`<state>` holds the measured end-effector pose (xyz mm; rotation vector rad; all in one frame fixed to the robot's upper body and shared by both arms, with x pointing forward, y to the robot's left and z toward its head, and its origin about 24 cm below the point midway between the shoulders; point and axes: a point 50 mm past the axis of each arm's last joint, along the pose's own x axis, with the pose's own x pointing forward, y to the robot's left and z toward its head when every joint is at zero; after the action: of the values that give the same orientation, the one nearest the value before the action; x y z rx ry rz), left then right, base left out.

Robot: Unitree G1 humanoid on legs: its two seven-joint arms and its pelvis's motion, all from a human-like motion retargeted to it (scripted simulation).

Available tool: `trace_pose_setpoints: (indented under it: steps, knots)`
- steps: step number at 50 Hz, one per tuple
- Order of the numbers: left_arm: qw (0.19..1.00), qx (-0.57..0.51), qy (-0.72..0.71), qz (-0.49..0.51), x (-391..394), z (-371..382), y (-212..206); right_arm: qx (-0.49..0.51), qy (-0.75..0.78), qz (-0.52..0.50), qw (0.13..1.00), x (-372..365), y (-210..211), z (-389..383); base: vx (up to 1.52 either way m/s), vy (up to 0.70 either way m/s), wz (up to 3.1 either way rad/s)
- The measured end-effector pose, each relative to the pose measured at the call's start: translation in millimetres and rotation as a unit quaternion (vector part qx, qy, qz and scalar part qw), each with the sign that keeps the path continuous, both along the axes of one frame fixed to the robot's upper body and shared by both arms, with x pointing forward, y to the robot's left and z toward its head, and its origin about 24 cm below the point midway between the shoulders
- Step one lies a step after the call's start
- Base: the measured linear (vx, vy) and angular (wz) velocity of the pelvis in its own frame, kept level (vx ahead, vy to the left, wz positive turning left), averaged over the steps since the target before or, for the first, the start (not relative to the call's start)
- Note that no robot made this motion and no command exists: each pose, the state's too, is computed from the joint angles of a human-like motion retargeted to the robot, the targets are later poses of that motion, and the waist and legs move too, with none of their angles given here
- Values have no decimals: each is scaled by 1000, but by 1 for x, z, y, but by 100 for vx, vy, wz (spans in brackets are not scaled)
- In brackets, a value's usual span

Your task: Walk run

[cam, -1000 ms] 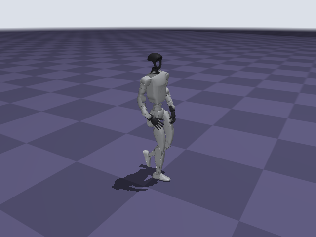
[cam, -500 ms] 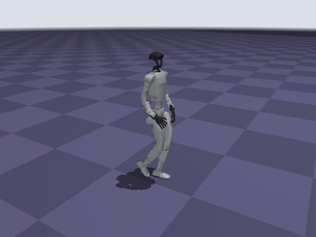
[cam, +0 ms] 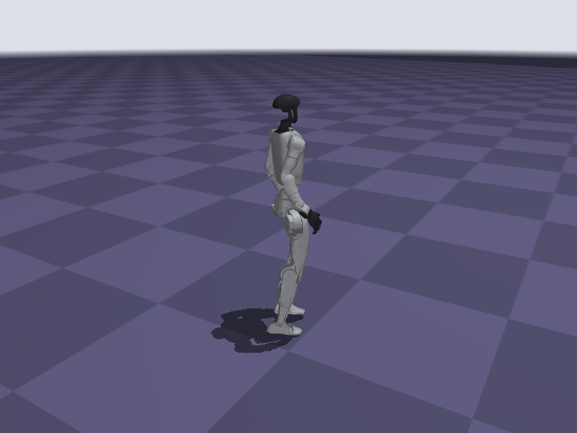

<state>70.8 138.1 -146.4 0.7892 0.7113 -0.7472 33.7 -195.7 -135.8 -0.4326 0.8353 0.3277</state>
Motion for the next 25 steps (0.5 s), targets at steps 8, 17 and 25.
trace_pose_setpoints:
  steps: [8,17,25]
  knots:
    - [999,-9,24,-24,12,-2,-1,6,13,54,998,13,-2,0,73,16,141]
    - [989,1,84,-125,3,-6,-9,-12,-28,57,998,29,7,3,59,25,136]
    - [990,-7,97,-103,-9,-9,-12,-36,-129,-13,991,35,3,18,67,3,234]
